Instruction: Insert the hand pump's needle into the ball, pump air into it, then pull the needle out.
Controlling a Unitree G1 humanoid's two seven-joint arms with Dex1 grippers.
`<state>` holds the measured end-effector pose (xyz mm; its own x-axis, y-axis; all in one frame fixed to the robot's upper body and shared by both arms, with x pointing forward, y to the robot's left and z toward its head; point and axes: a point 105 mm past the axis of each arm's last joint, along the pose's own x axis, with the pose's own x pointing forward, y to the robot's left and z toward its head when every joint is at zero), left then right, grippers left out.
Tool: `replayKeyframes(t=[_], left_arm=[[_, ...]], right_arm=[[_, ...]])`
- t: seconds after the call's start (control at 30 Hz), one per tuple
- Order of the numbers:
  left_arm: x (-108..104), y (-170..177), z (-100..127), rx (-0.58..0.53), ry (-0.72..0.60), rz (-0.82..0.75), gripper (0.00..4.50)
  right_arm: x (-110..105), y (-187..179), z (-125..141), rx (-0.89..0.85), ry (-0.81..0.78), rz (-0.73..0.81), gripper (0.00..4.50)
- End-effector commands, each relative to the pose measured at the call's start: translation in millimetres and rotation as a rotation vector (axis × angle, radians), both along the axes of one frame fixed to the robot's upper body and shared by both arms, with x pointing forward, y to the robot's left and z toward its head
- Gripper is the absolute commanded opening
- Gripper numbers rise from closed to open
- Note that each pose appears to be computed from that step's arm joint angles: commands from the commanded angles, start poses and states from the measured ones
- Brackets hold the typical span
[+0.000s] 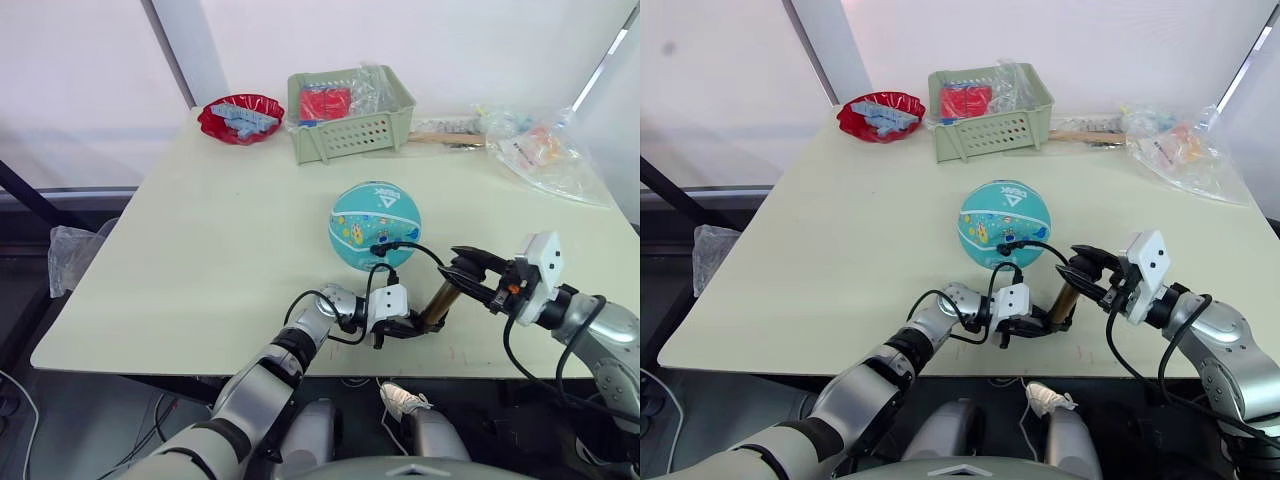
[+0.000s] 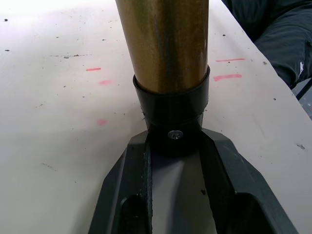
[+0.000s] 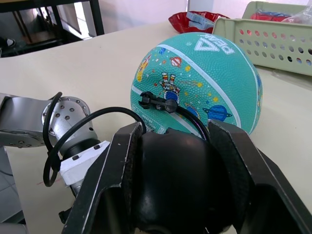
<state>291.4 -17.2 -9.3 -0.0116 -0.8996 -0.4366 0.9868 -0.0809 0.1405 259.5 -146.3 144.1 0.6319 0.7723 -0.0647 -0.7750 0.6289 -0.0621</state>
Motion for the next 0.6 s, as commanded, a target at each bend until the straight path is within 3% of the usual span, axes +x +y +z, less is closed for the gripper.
replayKeyframes(t=[0.03, 0.17, 0.33, 0.6], left_arm=[[-17, 23, -38, 0.146, 0.104, 0.009, 1.01], [-17, 23, -38, 0.147, 0.105, 0.008, 1.01], [-17, 23, -38, 0.148, 0.107, 0.005, 1.01], [-17, 22, -38, 0.148, 0.105, 0.000, 1.01]], right_arm=[[-5, 1, 17, 0.048, 0.002, 0.046, 1.64], [-5, -1, 36, 0.080, -0.027, 0.050, 1.64], [-7, -17, 80, 0.098, -0.111, 0.039, 1.64], [-13, -35, 117, 0.078, -0.167, 0.031, 1.64]])
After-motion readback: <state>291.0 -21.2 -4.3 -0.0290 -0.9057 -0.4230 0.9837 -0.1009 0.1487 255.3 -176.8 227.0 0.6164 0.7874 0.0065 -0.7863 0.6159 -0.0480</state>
